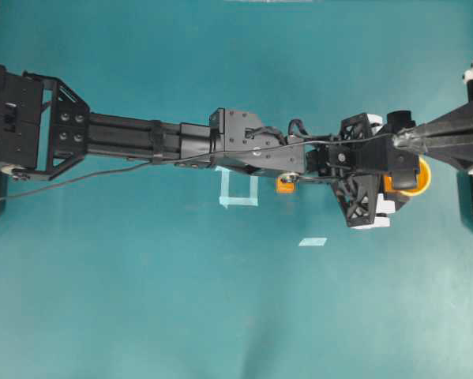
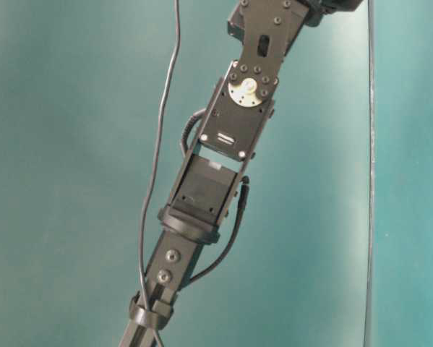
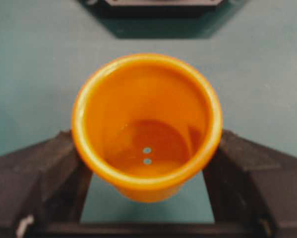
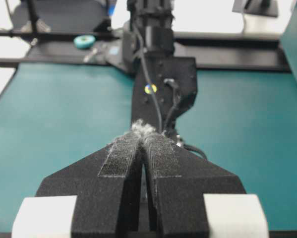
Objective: Move the cup to the right with left arm.
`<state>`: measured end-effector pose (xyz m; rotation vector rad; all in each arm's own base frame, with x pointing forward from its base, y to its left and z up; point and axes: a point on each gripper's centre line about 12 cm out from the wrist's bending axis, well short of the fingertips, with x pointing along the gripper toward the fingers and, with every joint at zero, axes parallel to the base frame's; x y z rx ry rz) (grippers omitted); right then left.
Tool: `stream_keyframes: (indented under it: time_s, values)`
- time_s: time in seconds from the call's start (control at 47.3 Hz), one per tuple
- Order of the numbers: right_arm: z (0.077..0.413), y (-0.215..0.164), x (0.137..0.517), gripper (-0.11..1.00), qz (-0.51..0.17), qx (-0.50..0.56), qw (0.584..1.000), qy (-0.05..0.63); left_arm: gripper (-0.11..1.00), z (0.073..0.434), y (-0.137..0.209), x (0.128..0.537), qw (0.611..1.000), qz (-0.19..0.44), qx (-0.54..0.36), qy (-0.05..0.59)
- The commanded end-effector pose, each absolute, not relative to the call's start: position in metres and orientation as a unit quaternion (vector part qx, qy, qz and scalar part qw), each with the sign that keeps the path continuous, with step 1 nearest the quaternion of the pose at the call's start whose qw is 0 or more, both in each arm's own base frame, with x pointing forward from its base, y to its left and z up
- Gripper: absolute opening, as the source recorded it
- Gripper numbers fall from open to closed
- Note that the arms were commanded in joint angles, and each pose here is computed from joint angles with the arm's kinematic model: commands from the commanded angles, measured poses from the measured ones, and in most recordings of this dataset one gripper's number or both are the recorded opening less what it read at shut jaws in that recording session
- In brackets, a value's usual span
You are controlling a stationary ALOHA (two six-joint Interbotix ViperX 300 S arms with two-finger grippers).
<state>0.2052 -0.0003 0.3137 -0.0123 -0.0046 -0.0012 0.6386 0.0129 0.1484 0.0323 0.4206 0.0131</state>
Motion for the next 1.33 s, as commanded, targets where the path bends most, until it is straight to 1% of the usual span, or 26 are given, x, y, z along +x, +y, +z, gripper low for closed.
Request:
stream_keyframes:
  time_s: [0.0, 1.31]
  values:
    - [0.328, -0.0002, 0.2067, 0.0, -0.001, -0.008, 1.0, -0.021, 0.64, 0.1792, 0.0139, 0.6428, 0.985, 0.008, 0.019, 0.172]
    - [0.3277, -0.0002, 0.207, 0.0, -0.001, -0.008, 1.0, -0.021, 0.64, 0.1756, 0.0139, 0.6421, 0.985, 0.008, 0.018, 0.173]
